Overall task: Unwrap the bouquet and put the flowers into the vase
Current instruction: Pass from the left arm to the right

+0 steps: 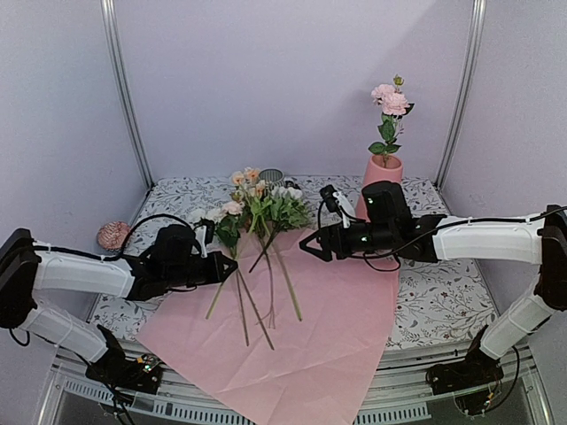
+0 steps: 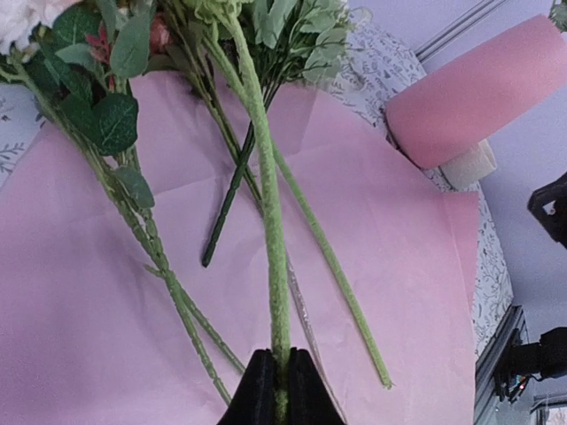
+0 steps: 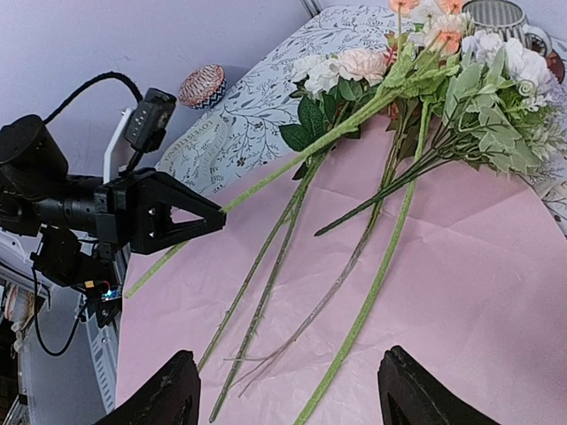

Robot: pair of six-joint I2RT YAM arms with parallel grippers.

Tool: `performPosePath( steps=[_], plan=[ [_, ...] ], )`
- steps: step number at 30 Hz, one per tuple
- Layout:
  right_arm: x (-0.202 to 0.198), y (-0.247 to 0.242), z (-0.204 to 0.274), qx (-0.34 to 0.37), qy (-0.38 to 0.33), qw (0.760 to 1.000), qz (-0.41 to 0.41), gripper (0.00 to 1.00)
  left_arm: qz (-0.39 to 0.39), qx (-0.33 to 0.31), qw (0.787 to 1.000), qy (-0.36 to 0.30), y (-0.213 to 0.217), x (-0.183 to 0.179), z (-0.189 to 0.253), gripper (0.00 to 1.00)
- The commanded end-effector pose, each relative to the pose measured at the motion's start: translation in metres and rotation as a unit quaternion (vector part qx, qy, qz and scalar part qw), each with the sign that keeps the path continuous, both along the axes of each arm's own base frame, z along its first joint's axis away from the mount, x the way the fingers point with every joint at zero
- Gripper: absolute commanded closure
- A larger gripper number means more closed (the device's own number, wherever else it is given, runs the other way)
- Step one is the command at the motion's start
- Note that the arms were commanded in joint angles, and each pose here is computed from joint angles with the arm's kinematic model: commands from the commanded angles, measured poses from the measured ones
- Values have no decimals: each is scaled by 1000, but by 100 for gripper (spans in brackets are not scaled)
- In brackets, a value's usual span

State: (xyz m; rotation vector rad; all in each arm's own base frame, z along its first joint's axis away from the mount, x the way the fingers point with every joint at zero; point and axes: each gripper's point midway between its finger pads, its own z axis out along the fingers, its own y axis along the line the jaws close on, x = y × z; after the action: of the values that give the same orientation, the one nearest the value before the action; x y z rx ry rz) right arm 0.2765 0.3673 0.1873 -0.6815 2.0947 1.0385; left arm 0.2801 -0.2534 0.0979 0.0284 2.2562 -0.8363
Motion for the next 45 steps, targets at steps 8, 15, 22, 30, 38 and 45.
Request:
performPosePath(
  steps=[8, 15, 22, 30, 38, 45],
  plan=[
    [-3, 24, 17, 47, 3, 999, 26, 29, -35, -52, 992, -109, 0, -10, 73, 96],
    [-23, 55, 60, 145, -12, 988, 52, 29, -79, -162, 959, -220, 2, -39, 131, 96],
    [-43, 83, 115, 249, -62, 964, 72, 29, -126, -219, 916, -312, 5, -73, 176, 95],
    [-40, 115, 151, 299, -80, 946, 95, 32, -172, -248, 878, -372, 6, -106, 198, 95],
    [-48, 126, 180, 324, -115, 930, 127, 36, -189, -255, 863, -394, 6, -119, 204, 95],
    [-52, 128, 194, 341, -123, 921, 139, 42, -207, -253, 857, -399, 2, -126, 202, 96]
  ],
)
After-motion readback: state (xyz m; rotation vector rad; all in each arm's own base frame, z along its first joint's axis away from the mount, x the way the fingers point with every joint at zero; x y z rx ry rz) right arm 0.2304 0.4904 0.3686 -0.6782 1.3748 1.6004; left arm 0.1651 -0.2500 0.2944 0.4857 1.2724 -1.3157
